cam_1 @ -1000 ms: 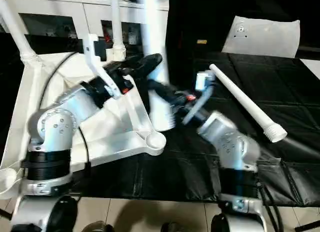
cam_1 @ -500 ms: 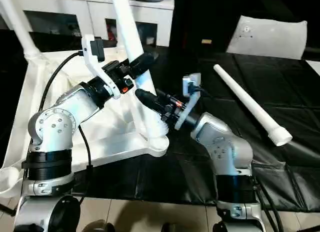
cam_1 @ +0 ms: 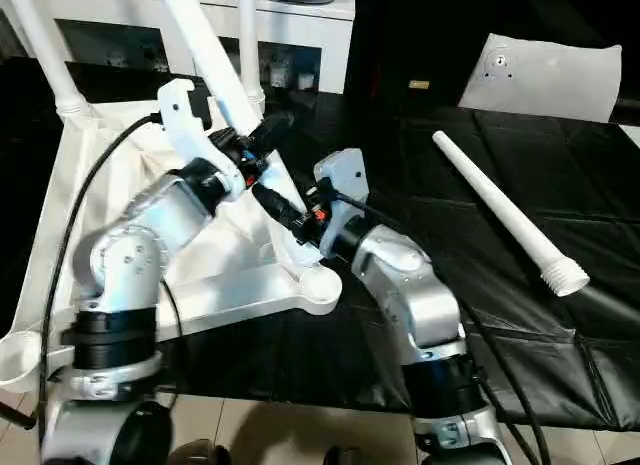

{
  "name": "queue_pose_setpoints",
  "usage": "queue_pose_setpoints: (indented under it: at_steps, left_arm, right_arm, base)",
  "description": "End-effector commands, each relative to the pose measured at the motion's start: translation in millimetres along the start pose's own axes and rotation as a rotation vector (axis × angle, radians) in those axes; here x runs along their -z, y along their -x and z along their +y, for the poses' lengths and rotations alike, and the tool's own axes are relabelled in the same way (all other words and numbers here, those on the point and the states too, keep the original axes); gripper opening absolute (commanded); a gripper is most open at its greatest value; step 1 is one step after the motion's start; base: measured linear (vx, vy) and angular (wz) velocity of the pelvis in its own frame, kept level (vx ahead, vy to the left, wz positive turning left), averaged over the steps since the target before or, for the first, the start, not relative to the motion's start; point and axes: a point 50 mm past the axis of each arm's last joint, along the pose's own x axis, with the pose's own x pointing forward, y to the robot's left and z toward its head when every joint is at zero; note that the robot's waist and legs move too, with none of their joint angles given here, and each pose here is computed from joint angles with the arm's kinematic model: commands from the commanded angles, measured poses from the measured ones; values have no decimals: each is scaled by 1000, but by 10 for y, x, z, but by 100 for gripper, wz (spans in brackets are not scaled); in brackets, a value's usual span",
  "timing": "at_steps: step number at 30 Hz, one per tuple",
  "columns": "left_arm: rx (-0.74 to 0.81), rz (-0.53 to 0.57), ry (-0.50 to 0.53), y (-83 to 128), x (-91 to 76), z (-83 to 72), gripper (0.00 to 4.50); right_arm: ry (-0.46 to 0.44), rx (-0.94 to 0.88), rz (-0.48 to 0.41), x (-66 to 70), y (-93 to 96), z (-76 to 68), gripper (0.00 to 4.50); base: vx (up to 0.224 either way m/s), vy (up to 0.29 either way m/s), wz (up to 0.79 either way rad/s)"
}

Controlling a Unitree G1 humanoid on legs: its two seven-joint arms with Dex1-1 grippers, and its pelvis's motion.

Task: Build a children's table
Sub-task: Pick table leg

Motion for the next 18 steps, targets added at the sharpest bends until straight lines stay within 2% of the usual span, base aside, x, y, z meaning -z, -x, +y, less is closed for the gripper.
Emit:
queue_pose_setpoints:
  at_steps: [1,16,18]
  left_arm:
    - [-31,-9,-15,0,-7,-5,204]
    - [-35,-10,-65,12,-13,24,190]
    - [-35,-11,-80,16,-24,49,190]
  right_arm:
    - [38,6,-34,-56,-6,11,186]
    - [65,20,-41,-36,-20,7,186]
    - [47,19,-38,-31,-22,7,186]
  base:
    - [0,0,0]
    - [0,0,0]
    - [0,0,0]
